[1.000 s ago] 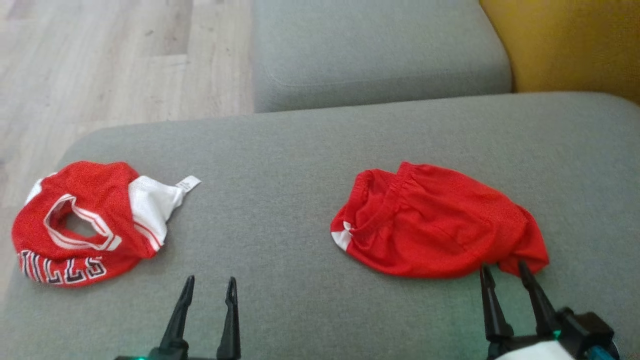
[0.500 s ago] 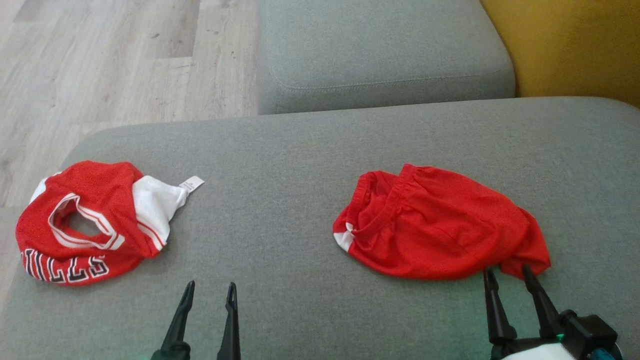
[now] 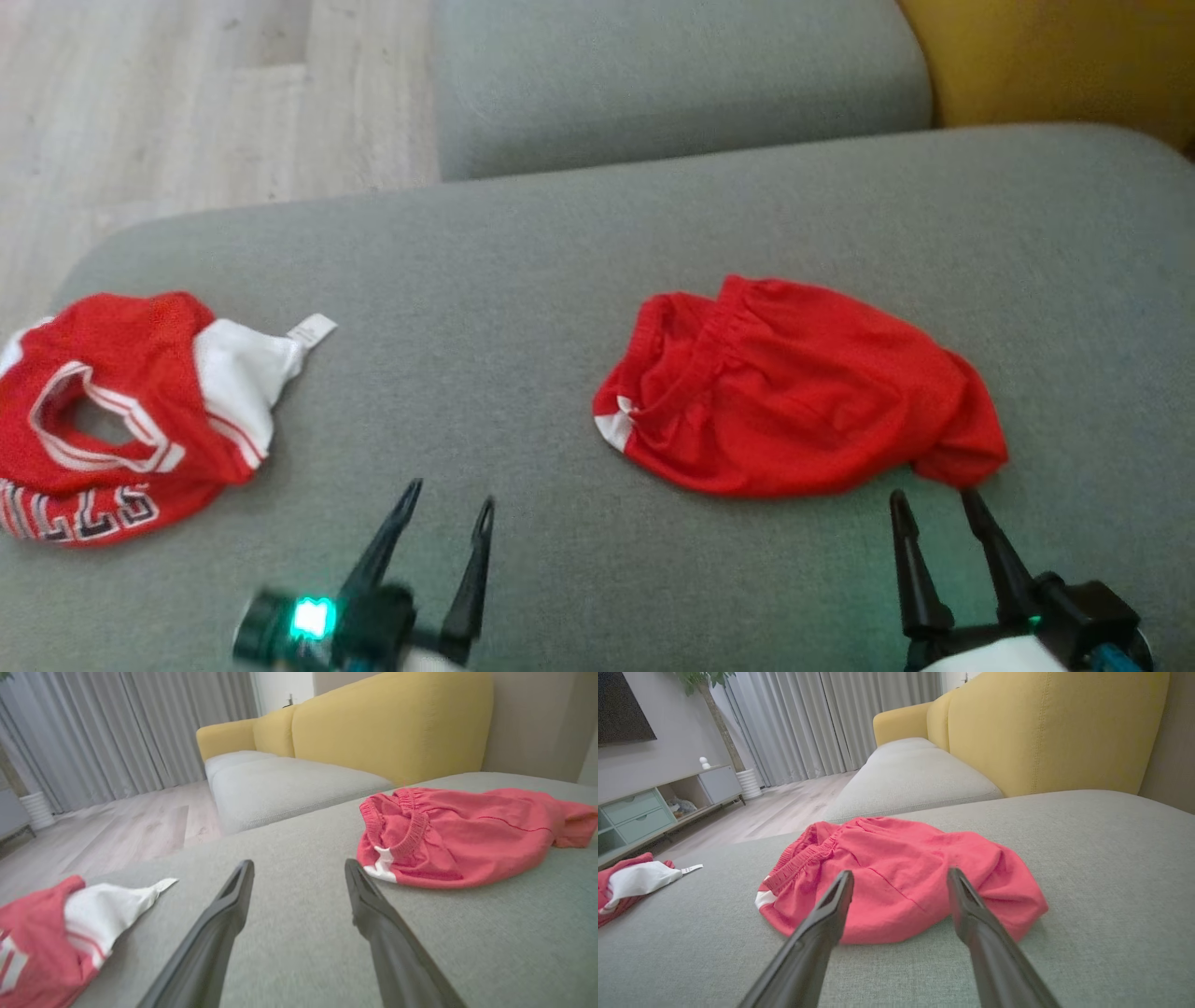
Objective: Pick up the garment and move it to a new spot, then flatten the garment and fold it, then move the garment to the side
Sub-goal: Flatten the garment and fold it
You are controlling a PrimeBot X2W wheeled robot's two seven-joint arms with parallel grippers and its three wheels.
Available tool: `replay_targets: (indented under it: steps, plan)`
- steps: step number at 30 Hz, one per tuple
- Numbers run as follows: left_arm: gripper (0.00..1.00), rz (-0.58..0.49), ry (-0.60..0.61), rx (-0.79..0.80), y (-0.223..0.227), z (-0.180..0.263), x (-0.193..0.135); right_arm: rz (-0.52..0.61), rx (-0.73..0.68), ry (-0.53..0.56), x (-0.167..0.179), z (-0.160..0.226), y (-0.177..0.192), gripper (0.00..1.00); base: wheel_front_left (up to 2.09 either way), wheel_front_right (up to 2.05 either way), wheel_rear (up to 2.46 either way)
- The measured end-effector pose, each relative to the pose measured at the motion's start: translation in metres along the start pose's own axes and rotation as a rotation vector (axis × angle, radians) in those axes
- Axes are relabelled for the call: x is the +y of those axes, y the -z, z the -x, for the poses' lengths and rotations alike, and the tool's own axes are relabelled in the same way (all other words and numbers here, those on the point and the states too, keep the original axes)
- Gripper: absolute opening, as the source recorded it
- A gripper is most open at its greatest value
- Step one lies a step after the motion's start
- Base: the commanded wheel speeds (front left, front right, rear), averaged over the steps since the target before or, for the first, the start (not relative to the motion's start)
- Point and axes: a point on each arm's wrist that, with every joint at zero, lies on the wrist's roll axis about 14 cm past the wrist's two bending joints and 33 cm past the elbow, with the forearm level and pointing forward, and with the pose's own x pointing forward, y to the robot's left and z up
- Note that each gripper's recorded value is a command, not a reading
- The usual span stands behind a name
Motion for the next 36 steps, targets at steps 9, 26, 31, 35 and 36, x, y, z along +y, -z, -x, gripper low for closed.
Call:
replay_targets:
  steps: [9,26,31,35,36]
  plan:
    - [1.0,-0.29,0.367,-0.022,-0.004,-0.078,-0.047,0.023,-0.001,0.044,-0.014,-0.019,-0.005,1.0,0.0,0.0,0.0]
    - [0.0,-0.338,0.724,0.071,0.047,-0.125,-0.129,0.025,0.05,0.228,-0.062,-0.002,0.004,1.0,0.0,0.0,0.0]
    - [0.0,-0.272,0.754,0.059,0.034,-0.122,-0.141,0.011,0.035,0.242,-0.064,0.005,0.001,1.0,0.0,0.0,0.0]
    - [0.0,-0.184,0.842,-0.085,-0.018,-0.108,-0.18,-0.004,0.0,0.258,-0.067,0.012,-0.007,1.0,0.0,0.0,0.0]
    - [0.0,-0.159,0.88,-0.135,-0.036,-0.1,-0.194,-0.009,-0.007,0.261,-0.067,0.014,-0.009,1.0,0.0,0.0,0.0]
